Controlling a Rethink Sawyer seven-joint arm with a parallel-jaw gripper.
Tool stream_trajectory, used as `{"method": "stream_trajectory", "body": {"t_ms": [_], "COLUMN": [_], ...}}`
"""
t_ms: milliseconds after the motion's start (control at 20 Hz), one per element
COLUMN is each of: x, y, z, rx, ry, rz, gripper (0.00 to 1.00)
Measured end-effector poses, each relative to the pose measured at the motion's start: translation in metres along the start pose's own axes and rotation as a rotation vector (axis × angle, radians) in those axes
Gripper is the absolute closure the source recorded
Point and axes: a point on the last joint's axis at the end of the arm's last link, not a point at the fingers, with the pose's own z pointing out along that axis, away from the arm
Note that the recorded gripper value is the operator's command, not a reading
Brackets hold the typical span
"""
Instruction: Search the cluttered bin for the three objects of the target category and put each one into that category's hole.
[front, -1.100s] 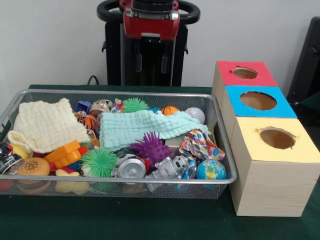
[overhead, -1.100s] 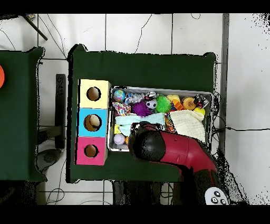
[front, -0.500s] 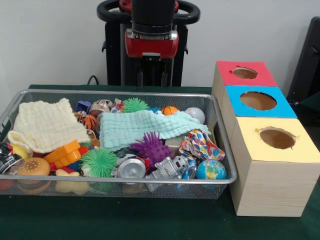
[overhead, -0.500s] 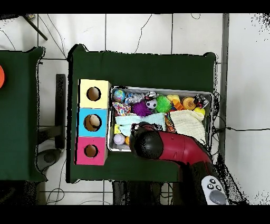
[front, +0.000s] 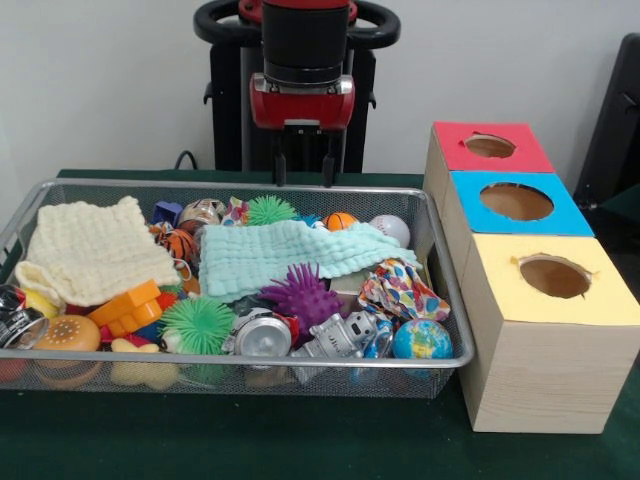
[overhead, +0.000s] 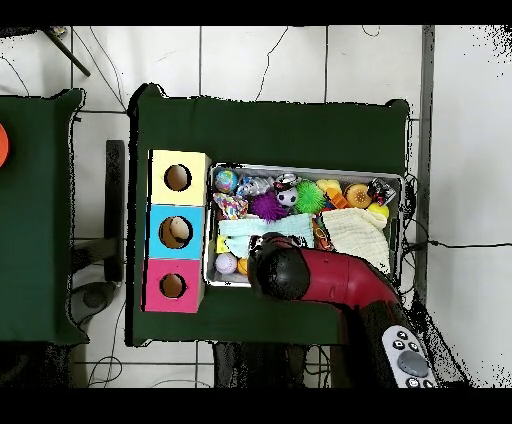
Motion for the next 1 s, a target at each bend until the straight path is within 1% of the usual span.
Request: {"method": "stream_trajectory", "body": {"t_ms": [200, 400, 600, 1000], "x": [0.000, 0.001, 0.001, 0.002], "y": [-0.016, -0.026, -0.034, -0.040], "z": [0.000, 0.000, 0.001, 0.002], "rx": [-0.004, -0.004, -0.005, -0.005], "ry": [-0.003, -0.005, -0.008, -0.010], "rz": [0.028, 0.039, 0.044, 0.040], "gripper": [0.00, 0.00, 0.00, 0.00]}}
